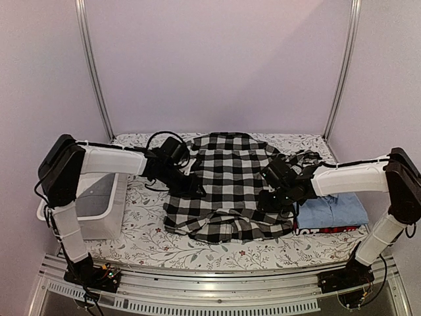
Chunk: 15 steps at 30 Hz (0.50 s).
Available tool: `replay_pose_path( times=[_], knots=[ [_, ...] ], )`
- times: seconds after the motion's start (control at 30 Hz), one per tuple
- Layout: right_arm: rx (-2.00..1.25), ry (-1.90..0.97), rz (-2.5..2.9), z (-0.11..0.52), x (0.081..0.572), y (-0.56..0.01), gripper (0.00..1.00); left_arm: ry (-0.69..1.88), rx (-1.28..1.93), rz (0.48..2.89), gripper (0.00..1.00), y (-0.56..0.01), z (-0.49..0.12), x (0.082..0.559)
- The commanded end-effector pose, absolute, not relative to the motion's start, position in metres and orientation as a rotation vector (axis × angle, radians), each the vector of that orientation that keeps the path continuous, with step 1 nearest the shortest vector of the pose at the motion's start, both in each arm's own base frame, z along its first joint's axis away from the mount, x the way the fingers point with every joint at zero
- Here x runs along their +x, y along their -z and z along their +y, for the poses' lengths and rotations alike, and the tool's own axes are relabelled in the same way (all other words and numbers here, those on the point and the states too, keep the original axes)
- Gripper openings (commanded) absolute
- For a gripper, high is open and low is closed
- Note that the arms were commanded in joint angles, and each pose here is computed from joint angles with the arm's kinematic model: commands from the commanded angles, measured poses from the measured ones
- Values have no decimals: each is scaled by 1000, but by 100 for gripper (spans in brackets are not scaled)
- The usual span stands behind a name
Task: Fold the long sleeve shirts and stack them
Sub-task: Smooth out the flattened shirt at the center of the board.
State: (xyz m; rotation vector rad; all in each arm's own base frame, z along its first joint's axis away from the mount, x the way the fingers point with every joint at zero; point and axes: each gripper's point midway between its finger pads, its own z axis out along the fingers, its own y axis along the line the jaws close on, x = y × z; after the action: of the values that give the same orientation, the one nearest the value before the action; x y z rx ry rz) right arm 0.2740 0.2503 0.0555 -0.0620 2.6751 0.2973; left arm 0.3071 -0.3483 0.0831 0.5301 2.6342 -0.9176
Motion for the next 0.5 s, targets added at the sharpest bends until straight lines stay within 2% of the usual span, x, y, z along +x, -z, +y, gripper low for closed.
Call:
replay_pose_path(
  times=[0.0,0.27,0.47],
  knots=[
    [-91,-365,2666,262,279,-53,47,758,366,2792,39,-34,-317,318],
    [-186,-286,2680,251,241,-60,56,533,151,2928,38,11,-246,324],
    [-325,-315,2650,257,220,-62,58,531,97,2946,38,17,-228,326]
  ],
)
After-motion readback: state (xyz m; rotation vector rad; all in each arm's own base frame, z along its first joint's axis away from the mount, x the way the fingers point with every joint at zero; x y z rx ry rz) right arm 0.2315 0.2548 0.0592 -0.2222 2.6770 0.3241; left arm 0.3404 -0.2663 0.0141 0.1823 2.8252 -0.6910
